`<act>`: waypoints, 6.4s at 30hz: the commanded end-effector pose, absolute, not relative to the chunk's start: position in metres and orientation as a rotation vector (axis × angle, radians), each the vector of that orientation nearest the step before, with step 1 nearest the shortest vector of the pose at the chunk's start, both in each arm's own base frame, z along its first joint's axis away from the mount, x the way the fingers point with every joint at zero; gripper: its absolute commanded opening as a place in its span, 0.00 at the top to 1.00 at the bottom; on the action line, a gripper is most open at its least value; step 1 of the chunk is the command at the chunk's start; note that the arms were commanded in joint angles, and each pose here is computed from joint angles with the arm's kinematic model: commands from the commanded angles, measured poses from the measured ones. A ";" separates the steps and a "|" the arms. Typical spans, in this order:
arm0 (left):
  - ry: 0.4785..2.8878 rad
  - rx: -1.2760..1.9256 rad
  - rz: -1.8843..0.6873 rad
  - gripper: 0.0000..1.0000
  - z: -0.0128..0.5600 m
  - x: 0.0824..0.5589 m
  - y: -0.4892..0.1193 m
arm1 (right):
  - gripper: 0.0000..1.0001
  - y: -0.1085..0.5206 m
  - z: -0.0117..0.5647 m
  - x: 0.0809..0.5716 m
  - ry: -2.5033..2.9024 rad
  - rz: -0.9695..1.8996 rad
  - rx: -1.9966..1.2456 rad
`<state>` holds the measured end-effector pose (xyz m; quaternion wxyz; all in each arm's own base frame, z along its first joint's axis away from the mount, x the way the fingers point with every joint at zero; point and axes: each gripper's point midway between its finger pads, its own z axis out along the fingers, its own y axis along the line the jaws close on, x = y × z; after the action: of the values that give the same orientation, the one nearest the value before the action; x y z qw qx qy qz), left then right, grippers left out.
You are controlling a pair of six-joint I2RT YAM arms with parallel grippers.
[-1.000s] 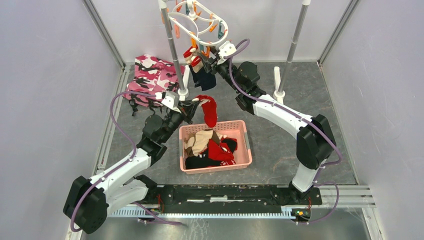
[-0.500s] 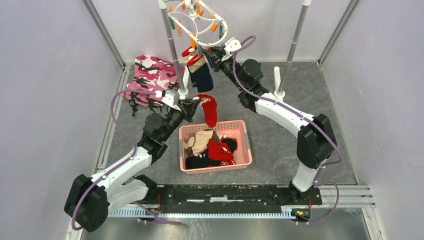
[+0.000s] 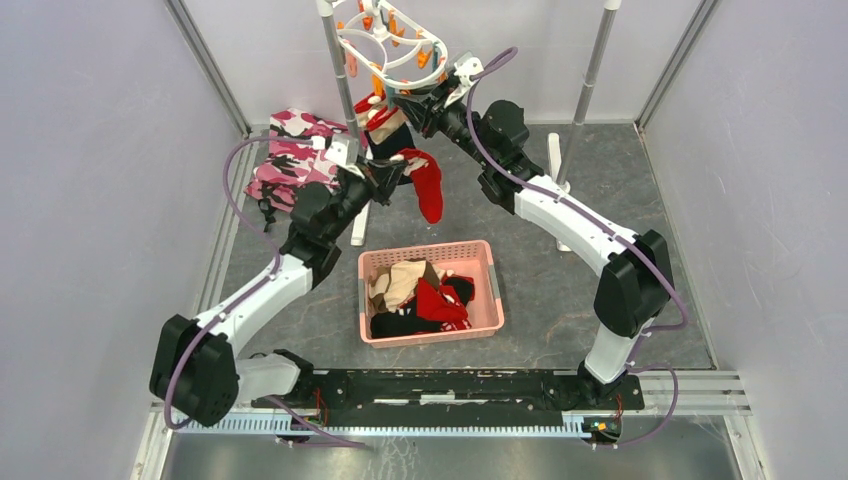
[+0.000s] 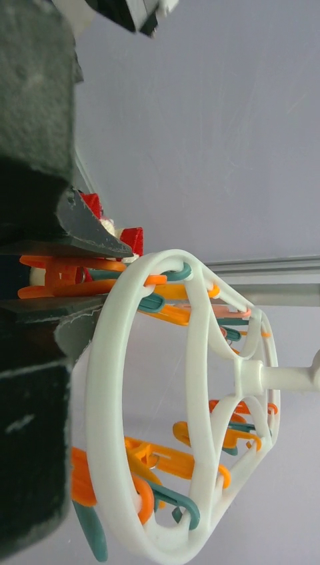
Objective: Clip the socks to the hanger
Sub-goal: Open the clamp at the hanger, then clamp the sock onto the hanger, then pick up the sock from the bin.
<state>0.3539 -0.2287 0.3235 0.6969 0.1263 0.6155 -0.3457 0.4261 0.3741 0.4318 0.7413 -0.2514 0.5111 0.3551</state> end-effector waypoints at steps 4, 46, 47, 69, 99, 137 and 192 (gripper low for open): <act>1.426 0.216 -0.859 0.98 0.345 0.380 -0.237 | 0.97 0.375 0.446 0.421 1.151 0.839 -0.533; 1.475 0.181 -0.885 0.98 0.374 0.404 -0.232 | 0.98 0.372 0.443 0.422 1.159 0.771 -0.588; 1.469 0.185 -0.887 0.98 0.376 0.403 -0.232 | 0.98 0.371 0.442 0.422 1.160 0.767 -0.587; 1.421 0.211 -0.924 0.98 0.396 0.389 -0.233 | 0.97 0.367 0.444 0.422 1.150 0.719 -0.608; 1.459 0.141 -0.876 0.82 0.381 0.409 -0.221 | 0.05 0.302 0.419 0.361 1.149 0.566 -0.657; 1.418 0.053 -1.163 0.00 0.257 0.234 -0.181 | 0.21 0.296 0.158 0.218 1.653 0.720 -1.174; 0.979 0.558 -1.088 0.08 0.278 0.206 -0.212 | 1.00 0.322 0.355 0.235 1.122 0.708 -0.944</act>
<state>0.2192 -0.2093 0.2537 0.6388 0.1622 0.5322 -0.5314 0.2379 0.3177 0.3082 0.6522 -0.4366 0.5463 0.2926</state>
